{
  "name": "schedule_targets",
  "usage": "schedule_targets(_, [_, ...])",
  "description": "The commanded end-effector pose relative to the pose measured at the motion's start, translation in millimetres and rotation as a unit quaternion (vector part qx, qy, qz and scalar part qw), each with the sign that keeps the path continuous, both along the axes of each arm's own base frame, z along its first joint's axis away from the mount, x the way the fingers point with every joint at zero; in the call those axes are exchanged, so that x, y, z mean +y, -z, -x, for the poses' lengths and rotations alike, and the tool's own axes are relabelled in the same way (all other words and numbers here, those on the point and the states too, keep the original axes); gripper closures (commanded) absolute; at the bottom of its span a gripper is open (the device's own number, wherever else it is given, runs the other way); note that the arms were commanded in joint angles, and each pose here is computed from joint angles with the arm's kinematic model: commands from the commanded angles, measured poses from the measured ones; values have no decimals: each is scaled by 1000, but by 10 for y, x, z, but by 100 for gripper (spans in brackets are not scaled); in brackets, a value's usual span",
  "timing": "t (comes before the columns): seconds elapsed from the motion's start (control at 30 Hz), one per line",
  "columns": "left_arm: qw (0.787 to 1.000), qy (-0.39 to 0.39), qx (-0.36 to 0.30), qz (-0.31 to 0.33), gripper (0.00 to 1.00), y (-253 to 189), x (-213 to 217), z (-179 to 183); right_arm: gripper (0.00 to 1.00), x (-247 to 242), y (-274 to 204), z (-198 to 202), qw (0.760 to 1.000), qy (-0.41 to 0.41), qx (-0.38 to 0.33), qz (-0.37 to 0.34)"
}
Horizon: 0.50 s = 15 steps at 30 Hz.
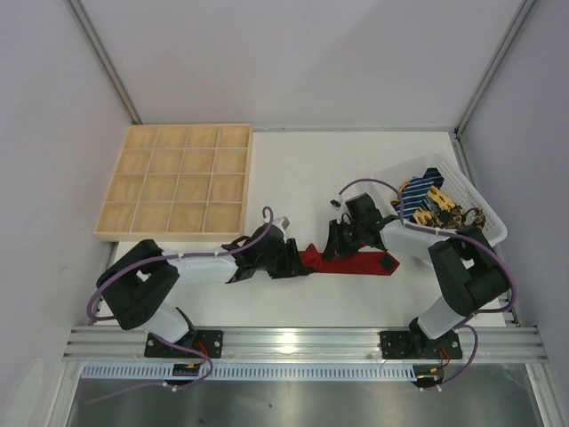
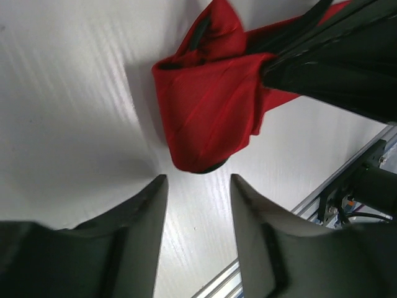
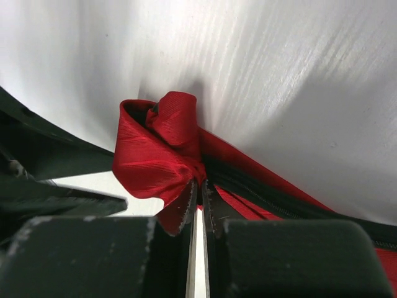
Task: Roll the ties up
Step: Roll the tie
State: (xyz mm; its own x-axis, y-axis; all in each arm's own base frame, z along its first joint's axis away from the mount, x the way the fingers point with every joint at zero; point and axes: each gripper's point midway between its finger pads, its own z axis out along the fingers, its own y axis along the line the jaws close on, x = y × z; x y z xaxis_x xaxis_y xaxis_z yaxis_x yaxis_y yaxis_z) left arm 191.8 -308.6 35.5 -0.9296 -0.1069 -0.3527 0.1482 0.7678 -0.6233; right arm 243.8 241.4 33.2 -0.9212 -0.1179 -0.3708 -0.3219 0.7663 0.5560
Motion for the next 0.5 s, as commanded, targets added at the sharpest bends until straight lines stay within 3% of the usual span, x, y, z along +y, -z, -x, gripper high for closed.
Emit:
schedule_targets(0.0, [1000, 3, 10, 1, 54, 77, -18, 19, 92, 81, -221, -105, 1000, 1, -17, -21])
schedule_targets(0.47, [996, -38, -5, -79, 50, 272, 111, -118, 84, 119, -263, -62, 1000, -4, 1, -31])
